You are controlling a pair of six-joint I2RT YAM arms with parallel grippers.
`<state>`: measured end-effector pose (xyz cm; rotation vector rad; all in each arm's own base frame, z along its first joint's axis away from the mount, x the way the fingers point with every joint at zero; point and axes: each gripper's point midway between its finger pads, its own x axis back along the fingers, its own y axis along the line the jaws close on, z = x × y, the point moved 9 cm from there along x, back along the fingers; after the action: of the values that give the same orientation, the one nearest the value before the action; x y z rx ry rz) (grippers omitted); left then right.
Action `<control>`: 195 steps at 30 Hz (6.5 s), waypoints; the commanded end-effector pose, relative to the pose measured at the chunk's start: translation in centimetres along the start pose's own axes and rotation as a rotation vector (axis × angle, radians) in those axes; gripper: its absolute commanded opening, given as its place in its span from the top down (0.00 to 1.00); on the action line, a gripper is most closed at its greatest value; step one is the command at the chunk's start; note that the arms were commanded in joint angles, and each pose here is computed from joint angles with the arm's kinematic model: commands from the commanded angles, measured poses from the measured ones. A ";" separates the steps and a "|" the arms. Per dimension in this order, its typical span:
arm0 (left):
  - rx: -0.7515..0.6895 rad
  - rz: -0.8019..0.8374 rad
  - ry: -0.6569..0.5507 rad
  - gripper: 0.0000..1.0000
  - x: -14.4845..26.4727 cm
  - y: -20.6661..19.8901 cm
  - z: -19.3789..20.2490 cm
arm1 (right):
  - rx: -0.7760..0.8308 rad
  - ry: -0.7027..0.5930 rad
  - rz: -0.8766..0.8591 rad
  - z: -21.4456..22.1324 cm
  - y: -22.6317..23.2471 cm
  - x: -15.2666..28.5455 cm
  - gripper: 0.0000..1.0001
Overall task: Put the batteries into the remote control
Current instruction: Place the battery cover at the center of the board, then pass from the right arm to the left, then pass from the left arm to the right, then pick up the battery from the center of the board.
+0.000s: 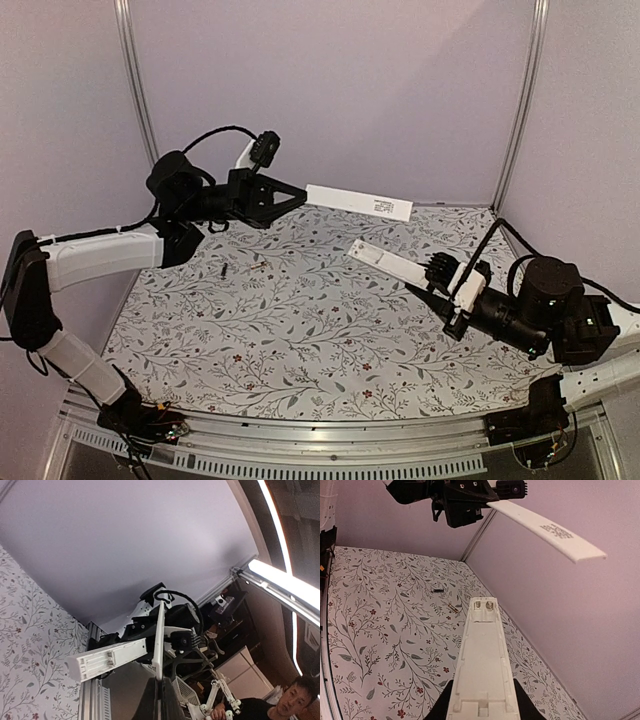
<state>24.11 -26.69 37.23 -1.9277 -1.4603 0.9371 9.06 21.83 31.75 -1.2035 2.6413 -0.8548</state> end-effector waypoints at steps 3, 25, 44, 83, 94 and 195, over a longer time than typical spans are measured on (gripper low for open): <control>0.073 -0.493 -0.097 1.00 3.3 6.1 0.5 | -0.070 0.014 -0.033 0.4 -0.7 1.6 1.00; 0.397 -0.838 -0.047 1.00 6.4 24.9 8.9 | -0.113 0.031 -0.168 0.2 -0.5 2.9 1.00; -0.033 -0.865 0.078 0.00 6.4 12.7 6.1 | -0.092 0.018 -0.313 -0.3 0.6 2.9 1.00; -1.039 -0.537 0.638 0.34 -5.4 -3.5 16.1 | -0.119 -0.004 -0.607 -5.1 2.6 0.5 1.00; -1.087 -0.543 0.673 0.44 -5.9 -3.1 17.0 | -0.136 -0.012 -0.593 -5.2 2.4 0.4 1.00; -0.207 -1.577 0.309 0.25 13.6 13.5 -0.3 | -1.384 0.248 -0.424 11.0 -10.7 -13.9 1.00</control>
<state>33.94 -17.15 25.96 -0.4326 -2.2964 -0.0596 29.08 20.76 25.77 -1.6823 3.2725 1.2498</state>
